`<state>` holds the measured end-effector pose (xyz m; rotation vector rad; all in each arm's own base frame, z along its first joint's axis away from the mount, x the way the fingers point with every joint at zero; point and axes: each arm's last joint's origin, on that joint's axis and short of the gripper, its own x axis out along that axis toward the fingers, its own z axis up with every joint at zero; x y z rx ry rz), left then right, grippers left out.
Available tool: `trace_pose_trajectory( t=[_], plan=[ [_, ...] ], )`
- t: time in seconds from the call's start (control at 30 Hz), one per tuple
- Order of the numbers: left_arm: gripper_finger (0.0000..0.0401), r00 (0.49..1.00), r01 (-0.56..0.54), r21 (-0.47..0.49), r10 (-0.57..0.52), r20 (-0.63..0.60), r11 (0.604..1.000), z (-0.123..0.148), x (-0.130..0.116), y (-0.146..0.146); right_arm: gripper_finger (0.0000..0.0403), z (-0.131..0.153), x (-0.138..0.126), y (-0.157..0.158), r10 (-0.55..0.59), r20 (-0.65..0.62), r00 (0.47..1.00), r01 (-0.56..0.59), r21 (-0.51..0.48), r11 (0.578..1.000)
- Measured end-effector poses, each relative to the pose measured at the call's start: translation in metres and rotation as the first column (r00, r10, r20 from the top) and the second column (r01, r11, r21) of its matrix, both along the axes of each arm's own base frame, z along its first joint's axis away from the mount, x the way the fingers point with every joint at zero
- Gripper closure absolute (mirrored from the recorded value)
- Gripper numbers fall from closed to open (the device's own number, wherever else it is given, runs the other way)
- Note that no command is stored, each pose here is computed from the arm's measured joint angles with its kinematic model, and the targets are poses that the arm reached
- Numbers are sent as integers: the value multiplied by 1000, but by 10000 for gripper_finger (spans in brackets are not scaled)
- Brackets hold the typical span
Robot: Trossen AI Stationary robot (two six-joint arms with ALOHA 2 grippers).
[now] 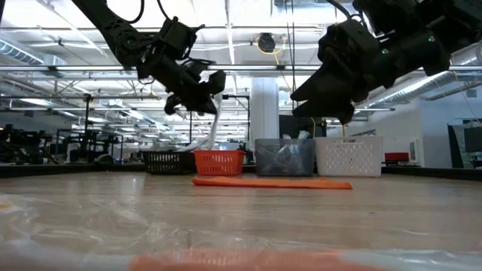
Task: Pick & Place Toothbrushes
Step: Put the green toothbrush into the orange bin
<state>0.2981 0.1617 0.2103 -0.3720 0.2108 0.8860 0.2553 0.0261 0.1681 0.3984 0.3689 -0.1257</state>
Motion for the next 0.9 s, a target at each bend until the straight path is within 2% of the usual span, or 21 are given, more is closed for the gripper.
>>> trace_pose_trajectory(
  t=[0.17,0.53,0.9],
  plan=[
    [401,999,-7,-1,7,39,1000,2,1,0,206,0,0,0,0,4,1000,0,-1,1000],
    [401,1000,-27,-75,27,-1,997,-26,9,4,206,1,0,0,-1,7,1000,1,2,1000],
    [400,998,-61,-109,62,6,992,-36,9,7,206,1,0,0,0,7,1000,0,-1,1000]
  ],
)
